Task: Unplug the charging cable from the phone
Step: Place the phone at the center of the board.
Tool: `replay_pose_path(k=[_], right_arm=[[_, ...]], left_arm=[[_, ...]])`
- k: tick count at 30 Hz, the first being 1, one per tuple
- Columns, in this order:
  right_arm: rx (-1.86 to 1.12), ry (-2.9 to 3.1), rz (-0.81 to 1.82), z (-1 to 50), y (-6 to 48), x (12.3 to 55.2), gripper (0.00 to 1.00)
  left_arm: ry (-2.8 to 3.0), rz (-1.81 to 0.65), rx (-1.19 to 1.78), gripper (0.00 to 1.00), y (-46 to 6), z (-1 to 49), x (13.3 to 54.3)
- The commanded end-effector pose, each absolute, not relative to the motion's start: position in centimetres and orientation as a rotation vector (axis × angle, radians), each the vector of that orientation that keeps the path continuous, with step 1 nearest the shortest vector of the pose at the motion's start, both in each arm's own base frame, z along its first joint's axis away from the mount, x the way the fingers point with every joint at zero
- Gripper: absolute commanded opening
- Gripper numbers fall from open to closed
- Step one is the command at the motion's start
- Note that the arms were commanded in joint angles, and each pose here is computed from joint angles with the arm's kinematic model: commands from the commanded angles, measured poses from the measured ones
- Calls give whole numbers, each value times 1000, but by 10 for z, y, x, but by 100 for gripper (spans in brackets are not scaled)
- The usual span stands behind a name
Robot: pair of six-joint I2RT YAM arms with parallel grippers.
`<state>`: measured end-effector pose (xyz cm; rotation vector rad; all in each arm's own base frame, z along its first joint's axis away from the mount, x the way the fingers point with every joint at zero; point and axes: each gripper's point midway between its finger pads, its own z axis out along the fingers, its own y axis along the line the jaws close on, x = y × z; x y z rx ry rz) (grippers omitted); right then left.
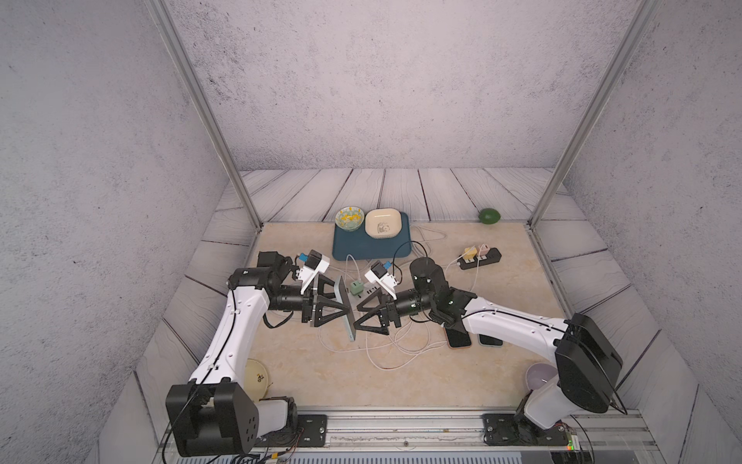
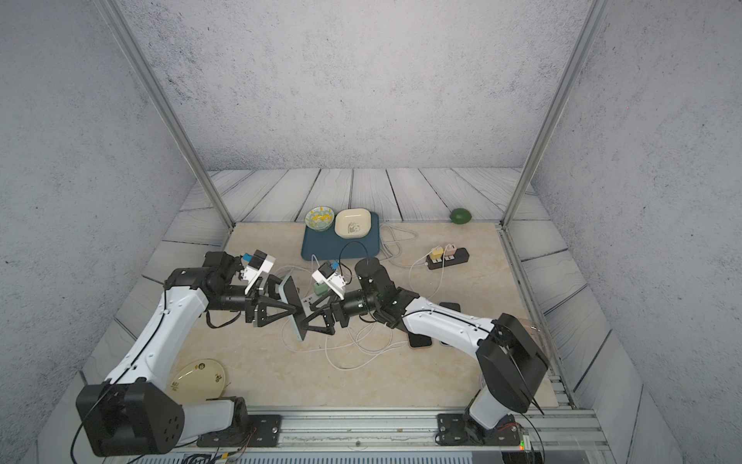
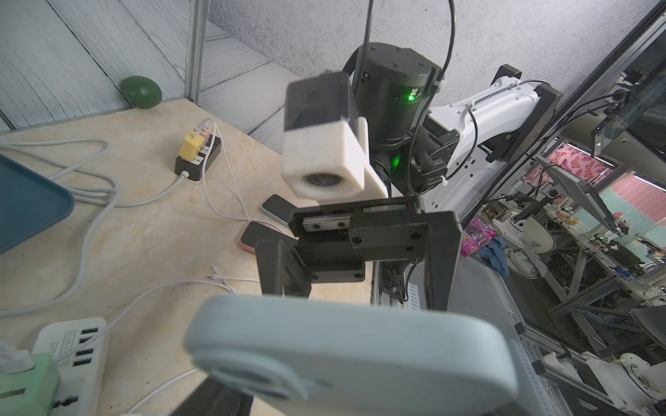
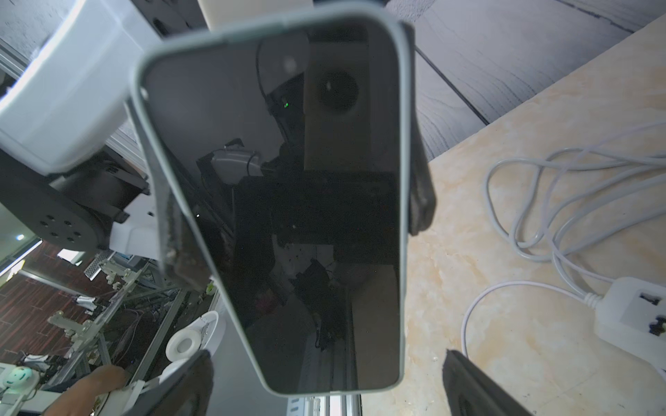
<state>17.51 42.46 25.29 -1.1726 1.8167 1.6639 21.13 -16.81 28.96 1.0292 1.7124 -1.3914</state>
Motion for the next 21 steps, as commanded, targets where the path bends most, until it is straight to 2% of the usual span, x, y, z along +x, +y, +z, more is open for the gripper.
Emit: replay_pose_path(k=[1,13,21], right_arm=[[-1236,1790,1627,252,432,170,99],[-1275,1748,1654,253,448,163,99],[-1269,1728,1660,255,450,164,84]], left_arm=[[1631,-1407,1035,29,-170,311,204],[1627,-1406,1041,29,-170,311,202],[1626,-1404,1043,29,-170,311,202]])
